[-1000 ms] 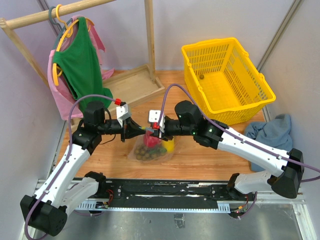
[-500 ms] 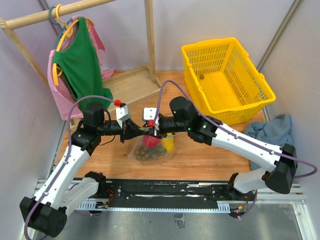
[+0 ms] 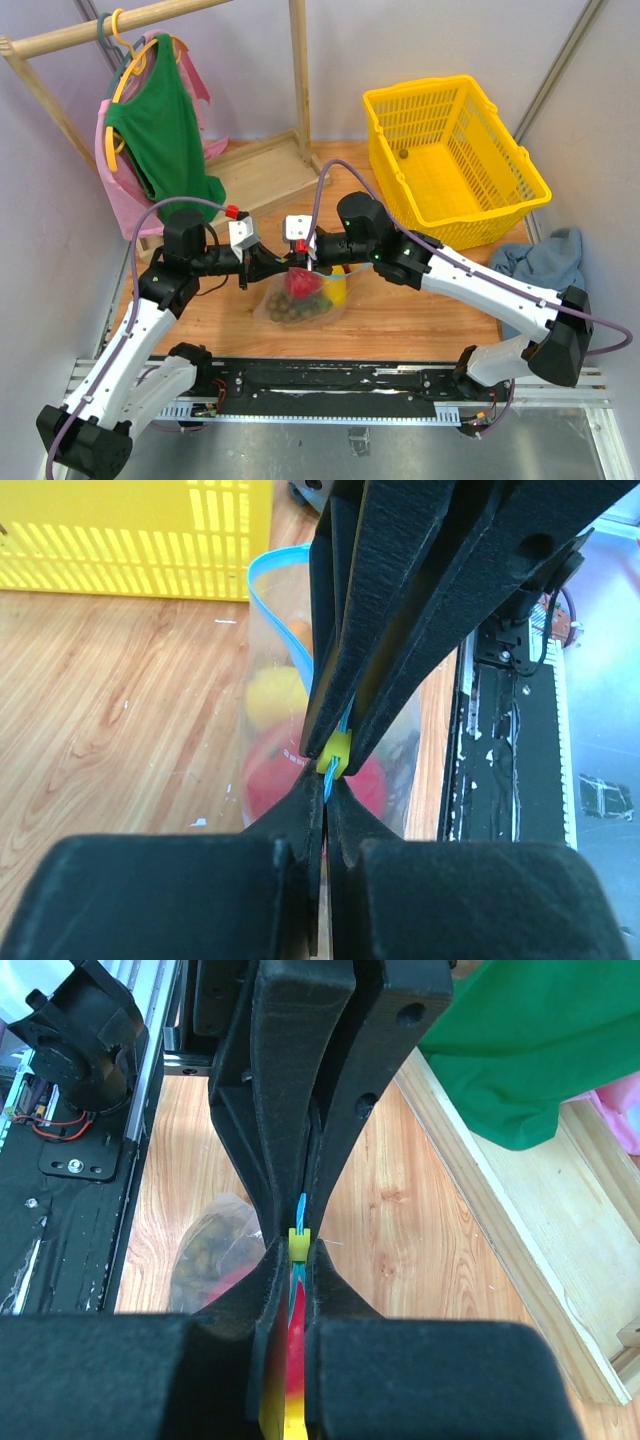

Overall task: Place the food in the zip-top bag and seal the zipper
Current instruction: Zip the zipper food storage bag at the center of the board.

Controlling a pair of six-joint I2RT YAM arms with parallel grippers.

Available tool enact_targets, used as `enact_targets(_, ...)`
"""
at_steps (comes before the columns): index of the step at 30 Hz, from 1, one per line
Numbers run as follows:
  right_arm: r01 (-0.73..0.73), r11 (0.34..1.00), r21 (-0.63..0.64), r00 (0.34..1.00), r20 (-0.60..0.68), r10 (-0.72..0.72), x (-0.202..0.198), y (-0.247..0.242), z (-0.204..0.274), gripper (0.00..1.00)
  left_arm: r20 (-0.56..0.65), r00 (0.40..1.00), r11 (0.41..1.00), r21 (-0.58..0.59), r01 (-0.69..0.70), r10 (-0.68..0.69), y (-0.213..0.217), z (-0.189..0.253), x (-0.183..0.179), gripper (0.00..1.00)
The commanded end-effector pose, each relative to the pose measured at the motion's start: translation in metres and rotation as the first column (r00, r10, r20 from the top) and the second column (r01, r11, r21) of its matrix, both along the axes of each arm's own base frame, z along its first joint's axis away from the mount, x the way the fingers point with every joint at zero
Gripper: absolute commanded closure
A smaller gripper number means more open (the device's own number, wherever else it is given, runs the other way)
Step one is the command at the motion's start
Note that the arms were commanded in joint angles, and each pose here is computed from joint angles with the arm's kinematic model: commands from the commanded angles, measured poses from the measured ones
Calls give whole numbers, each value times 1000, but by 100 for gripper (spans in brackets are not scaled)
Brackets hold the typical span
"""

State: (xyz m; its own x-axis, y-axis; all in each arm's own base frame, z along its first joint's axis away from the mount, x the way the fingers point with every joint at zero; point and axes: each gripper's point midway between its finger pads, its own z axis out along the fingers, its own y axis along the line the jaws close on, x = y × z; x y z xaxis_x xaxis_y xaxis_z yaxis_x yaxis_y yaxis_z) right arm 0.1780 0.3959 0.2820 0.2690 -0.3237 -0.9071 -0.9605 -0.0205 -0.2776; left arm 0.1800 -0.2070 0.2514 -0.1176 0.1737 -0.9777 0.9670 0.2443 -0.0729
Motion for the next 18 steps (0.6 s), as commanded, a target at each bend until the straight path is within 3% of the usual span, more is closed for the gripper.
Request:
enact_targets(1,45,998,-40,999,7,-45,6,-21,-7,99,67,998,1000,-22,-11,13,1,10,1,100)
enact_targets(18,213,968,-128,975,-32,-219,24,-67,-33,99,76,971,973,-64,-223,228,13,17,28,100)
